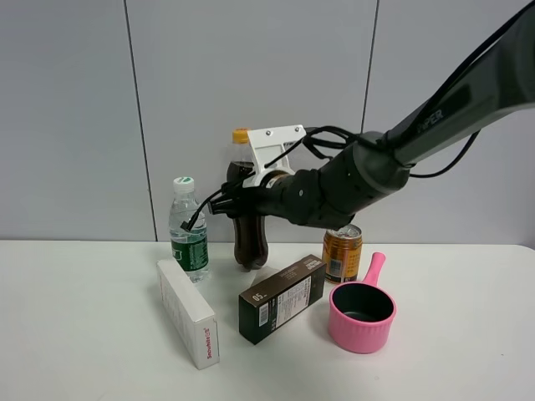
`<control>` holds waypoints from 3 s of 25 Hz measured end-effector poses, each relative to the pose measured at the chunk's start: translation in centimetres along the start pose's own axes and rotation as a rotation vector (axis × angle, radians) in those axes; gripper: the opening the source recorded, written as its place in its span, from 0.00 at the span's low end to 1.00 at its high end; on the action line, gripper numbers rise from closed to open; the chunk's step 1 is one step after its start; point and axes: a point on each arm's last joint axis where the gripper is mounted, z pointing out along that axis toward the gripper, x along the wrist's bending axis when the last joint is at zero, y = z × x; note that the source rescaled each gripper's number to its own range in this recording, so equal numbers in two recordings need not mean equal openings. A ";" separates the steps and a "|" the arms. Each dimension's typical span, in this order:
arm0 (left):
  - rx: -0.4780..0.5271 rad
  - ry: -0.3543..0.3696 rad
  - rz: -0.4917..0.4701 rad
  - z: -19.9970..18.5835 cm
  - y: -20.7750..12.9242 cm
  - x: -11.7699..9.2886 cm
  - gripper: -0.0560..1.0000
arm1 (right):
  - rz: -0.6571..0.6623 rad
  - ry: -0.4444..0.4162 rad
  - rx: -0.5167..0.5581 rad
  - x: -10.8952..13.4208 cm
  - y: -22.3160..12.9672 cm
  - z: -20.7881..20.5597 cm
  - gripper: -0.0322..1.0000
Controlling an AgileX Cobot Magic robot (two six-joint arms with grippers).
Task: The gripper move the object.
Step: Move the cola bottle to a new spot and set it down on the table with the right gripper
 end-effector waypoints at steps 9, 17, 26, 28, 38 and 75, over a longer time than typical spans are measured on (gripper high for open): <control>0.000 0.000 0.000 0.0 0.0 0.0 1.00 | -0.078 0.035 -0.082 -0.5 7.6 -3.4 0.04; 0.000 0.000 0.000 0.0 0.0 0.0 1.00 | -0.070 0.154 -0.001 0.7 13.3 -8.5 0.04; 0.000 0.000 0.000 0.0 0.0 0.0 1.00 | -0.094 0.372 0.254 4.4 14.8 -13.8 0.04; 0.000 0.000 0.000 0.0 0.0 0.0 1.00 | -0.086 0.403 0.340 5.0 13.4 -14.2 0.03; 0.000 0.000 0.000 0.0 0.0 0.0 1.00 | -0.174 0.386 0.428 4.5 5.8 -17.0 0.03; 0.000 0.000 0.000 0.0 0.0 0.0 1.00 | -0.148 0.331 0.415 3.9 0.2 -22.0 0.03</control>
